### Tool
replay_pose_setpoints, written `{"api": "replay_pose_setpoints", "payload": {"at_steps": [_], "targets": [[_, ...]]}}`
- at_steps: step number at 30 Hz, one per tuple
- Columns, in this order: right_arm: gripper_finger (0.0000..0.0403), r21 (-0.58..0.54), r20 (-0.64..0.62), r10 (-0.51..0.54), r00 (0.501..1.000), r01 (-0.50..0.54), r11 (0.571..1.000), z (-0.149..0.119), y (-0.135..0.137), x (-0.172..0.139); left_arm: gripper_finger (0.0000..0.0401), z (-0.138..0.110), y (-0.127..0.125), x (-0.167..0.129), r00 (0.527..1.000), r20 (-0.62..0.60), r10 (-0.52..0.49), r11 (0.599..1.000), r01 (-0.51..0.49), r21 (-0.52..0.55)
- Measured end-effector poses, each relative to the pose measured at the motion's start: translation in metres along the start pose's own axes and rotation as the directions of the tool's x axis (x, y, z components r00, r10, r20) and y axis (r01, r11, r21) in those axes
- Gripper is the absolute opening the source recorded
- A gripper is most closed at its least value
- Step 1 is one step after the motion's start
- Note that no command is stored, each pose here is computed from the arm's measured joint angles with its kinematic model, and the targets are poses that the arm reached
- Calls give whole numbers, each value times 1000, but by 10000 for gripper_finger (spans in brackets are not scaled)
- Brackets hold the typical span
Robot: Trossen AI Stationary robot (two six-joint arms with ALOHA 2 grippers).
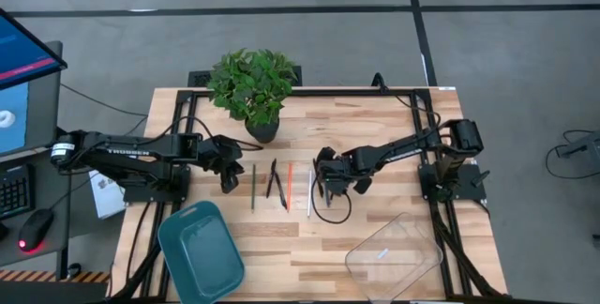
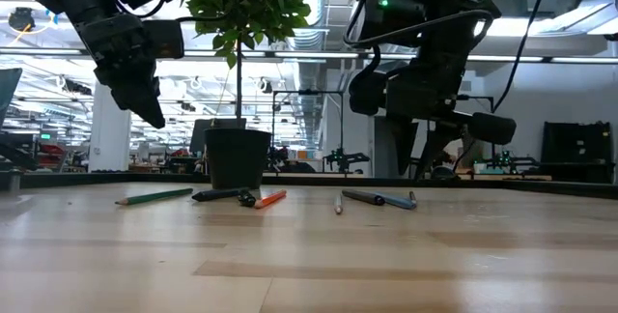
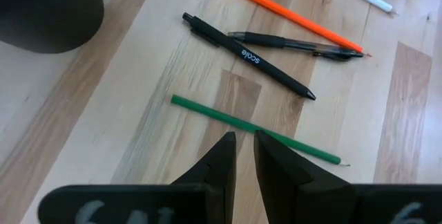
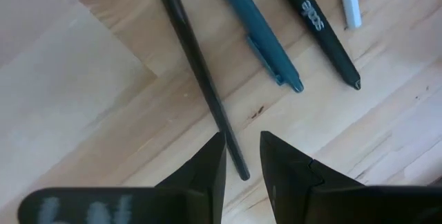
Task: Sort pens & pencils
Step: Put the black pencil into the transparent bin
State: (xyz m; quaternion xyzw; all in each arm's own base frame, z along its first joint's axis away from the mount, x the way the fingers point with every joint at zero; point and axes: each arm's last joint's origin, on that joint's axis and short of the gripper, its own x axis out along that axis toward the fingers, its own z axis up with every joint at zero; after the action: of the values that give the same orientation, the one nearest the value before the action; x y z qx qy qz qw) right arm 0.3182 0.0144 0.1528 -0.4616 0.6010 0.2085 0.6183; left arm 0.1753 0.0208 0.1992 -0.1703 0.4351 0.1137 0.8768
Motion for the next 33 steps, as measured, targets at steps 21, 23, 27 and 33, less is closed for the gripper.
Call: {"api": "replay_pose_setpoints", "payload": {"at_steps": [21,23,27,33], "targets": [[113,6,-16,4,1000,-4,1000,-5,14,15,43,1,0,0,1000,10,-1,1000,1,5],[113,19,-20,-31,999,32,999,-5,11,16,43,1,0,0,1000,9,-1,1000,1,5],[113,-7,-28,-54,998,54,999,-4,8,14,43,1,0,0,1000,10,-1,1000,1,5],[113,-3,-16,-44,999,44,999,-3,8,14,43,1,0,0,1000,10,-1,1000,1,4]]}}
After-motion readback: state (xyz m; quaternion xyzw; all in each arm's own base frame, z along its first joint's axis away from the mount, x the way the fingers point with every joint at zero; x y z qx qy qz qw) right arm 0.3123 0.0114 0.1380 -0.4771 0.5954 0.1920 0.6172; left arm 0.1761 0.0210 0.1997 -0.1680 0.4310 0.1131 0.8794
